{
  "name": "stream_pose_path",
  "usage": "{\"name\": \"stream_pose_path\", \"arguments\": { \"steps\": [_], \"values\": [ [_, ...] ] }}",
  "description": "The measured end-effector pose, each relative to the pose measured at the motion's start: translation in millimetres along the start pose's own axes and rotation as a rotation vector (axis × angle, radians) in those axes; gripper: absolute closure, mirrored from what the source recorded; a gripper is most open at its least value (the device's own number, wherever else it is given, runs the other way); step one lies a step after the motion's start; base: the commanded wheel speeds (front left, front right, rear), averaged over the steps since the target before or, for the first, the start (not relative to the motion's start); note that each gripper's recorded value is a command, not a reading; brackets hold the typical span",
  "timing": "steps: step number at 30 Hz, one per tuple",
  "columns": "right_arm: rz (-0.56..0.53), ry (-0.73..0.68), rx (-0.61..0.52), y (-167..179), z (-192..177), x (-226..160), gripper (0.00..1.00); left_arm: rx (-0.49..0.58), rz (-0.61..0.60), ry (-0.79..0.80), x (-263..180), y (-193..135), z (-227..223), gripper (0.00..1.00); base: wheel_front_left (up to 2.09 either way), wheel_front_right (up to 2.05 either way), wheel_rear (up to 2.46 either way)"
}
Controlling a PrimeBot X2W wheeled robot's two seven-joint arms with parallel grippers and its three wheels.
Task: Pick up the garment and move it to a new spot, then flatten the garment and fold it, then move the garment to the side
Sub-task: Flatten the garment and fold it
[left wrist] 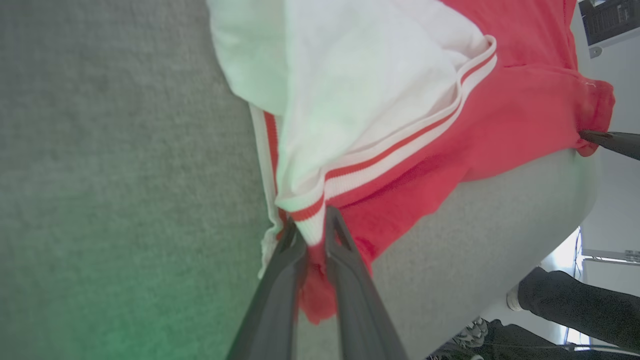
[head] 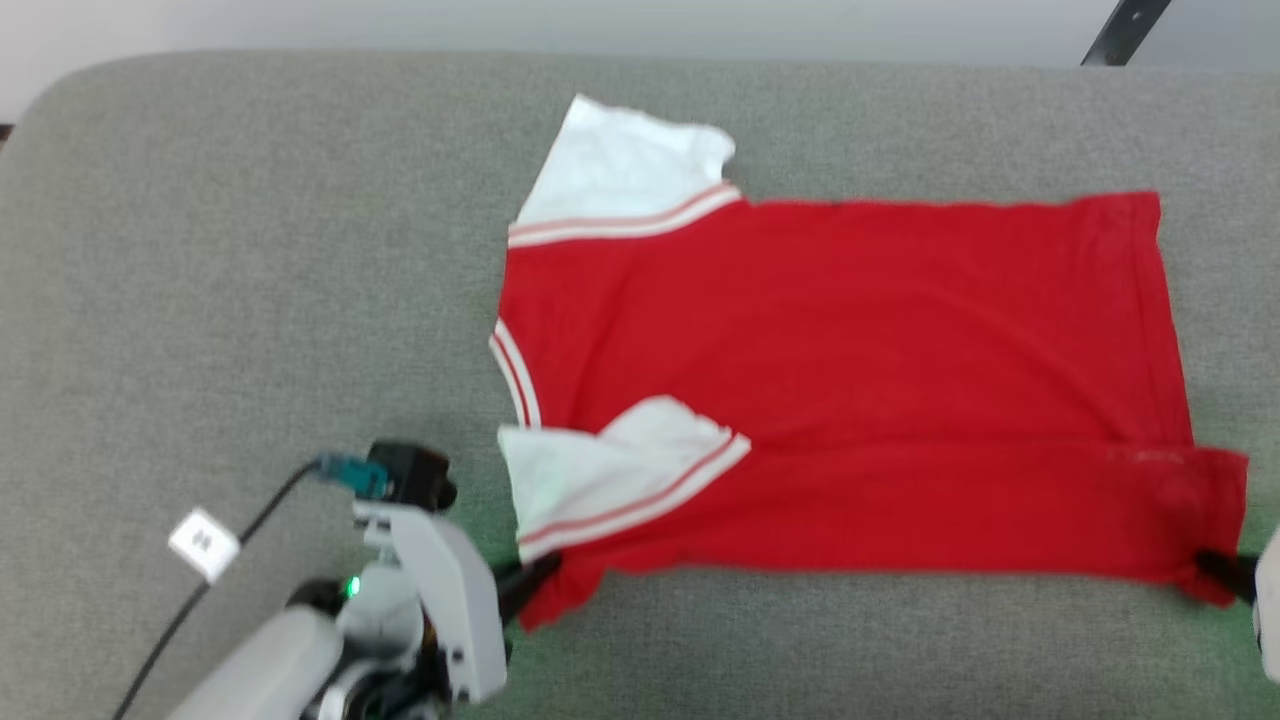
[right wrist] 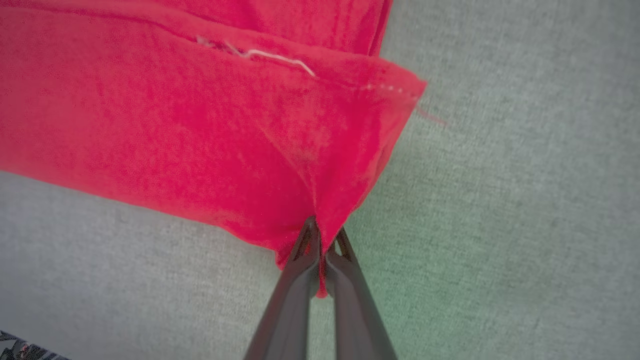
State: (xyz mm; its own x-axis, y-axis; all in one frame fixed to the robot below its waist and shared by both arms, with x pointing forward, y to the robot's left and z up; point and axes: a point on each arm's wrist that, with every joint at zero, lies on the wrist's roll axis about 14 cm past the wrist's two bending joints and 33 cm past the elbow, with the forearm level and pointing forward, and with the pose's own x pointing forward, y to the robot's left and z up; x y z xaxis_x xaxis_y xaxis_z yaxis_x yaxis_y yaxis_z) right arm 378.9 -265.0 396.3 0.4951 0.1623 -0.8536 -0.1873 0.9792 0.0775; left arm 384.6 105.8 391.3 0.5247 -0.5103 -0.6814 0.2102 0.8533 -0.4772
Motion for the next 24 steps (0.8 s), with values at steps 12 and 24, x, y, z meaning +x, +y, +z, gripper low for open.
{"name": "stream_pose_path", "arguments": {
  "steps": [12,24],
  "values": [
    [-0.005,-0.139,-0.002,7,6,-15,0.00,-0.008,0.012,-0.090,-30,-9,1,0.00,0.00,0.00,0.00],
    [0.009,-0.532,-0.032,35,83,-43,0.00,0.109,0.080,-0.375,-40,-6,153,0.00,0.00,0.00,0.00]
  ]
}}
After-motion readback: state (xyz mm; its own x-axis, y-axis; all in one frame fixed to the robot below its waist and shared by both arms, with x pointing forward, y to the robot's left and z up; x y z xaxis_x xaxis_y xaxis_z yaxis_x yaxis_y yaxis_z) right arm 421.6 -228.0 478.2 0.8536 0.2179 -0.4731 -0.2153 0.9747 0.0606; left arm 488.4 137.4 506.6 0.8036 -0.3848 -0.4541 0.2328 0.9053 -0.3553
